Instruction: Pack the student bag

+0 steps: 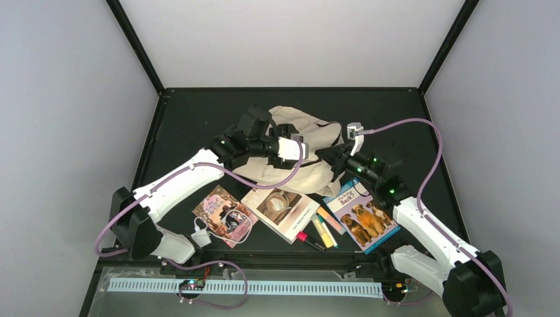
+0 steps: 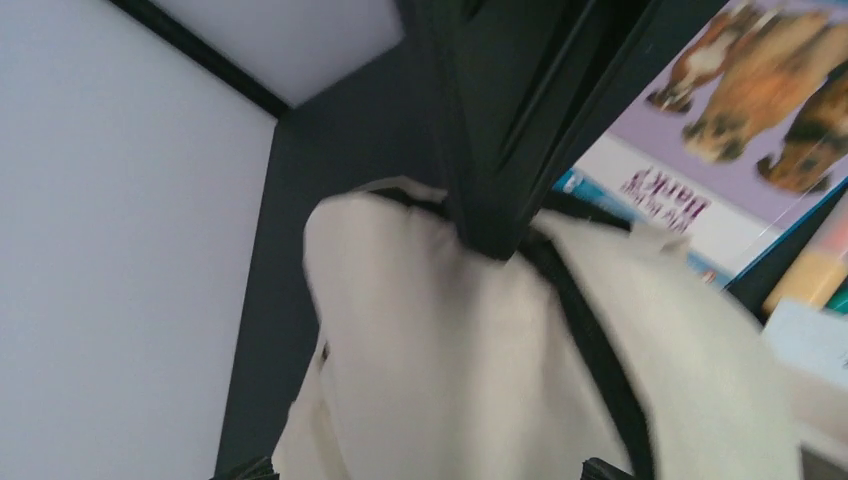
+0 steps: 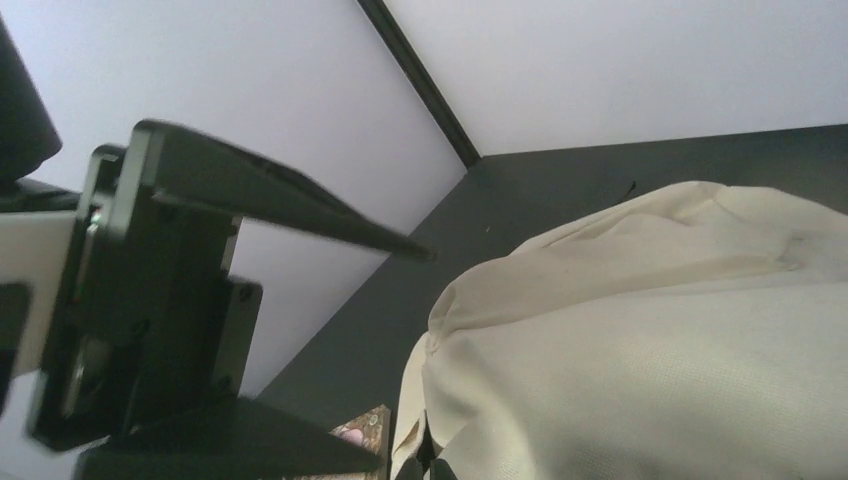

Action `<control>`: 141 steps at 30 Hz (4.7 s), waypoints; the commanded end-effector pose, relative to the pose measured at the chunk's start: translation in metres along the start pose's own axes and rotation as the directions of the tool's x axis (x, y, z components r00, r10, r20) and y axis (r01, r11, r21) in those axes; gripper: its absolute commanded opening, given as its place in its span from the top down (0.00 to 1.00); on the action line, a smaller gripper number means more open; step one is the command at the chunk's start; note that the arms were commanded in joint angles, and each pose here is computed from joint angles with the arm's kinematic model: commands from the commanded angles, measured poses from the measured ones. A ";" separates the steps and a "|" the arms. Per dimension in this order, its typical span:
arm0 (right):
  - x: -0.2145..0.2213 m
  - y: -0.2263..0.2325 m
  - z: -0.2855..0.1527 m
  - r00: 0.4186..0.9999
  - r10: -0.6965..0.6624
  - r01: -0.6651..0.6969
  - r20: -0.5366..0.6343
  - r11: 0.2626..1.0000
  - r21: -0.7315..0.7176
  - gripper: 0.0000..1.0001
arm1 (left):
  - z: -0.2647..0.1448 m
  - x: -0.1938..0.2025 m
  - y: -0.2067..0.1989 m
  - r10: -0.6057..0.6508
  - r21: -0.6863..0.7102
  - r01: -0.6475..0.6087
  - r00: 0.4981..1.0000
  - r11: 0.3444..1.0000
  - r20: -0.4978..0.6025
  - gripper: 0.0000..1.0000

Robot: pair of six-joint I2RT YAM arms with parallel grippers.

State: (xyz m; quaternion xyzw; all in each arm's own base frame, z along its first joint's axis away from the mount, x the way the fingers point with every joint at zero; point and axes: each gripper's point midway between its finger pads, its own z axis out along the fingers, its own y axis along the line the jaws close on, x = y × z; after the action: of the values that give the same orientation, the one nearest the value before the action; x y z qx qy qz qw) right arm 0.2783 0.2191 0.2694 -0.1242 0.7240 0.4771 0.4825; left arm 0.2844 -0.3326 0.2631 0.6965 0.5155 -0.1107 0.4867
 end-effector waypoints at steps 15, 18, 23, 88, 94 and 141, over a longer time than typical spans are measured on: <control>-0.017 0.017 -0.009 0.998 -0.053 0.053 0.045 0.998 -0.014 0.99 | 0.050 0.010 -0.010 -0.126 -0.004 0.126 0.992 0.992 0.015 0.34; -0.014 0.015 -0.009 0.998 -0.050 0.050 0.037 0.999 -0.010 0.99 | 0.046 0.008 -0.004 -0.115 -0.025 0.116 0.993 0.993 0.030 0.33; -0.014 0.014 -0.007 0.998 -0.042 0.042 0.040 0.999 -0.014 0.99 | 0.054 0.012 0.002 -0.164 -0.054 0.165 0.986 0.985 0.030 0.22; -0.059 -0.184 -0.011 0.993 -0.051 -0.006 0.109 0.884 0.467 0.99 | -0.052 -0.004 -0.039 0.241 -0.033 -0.241 0.970 0.970 0.005 0.98; -0.051 -0.157 -0.016 0.993 -0.061 0.013 0.098 0.903 0.429 0.99 | -0.056 0.023 -0.053 0.231 0.026 -0.230 0.971 0.973 -0.063 0.98; -0.020 -0.074 -0.027 0.995 -0.068 0.049 0.067 0.968 0.245 0.99 | 0.057 -0.037 0.008 -0.638 -0.091 0.636 0.770 0.767 0.000 0.33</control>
State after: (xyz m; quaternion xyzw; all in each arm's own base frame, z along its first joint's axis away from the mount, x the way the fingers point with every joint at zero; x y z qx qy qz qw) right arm 0.3233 0.1482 0.2343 -0.0509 0.7698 0.3639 0.5219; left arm 0.2769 -0.3960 0.2174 0.4684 0.7595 -0.2375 0.3839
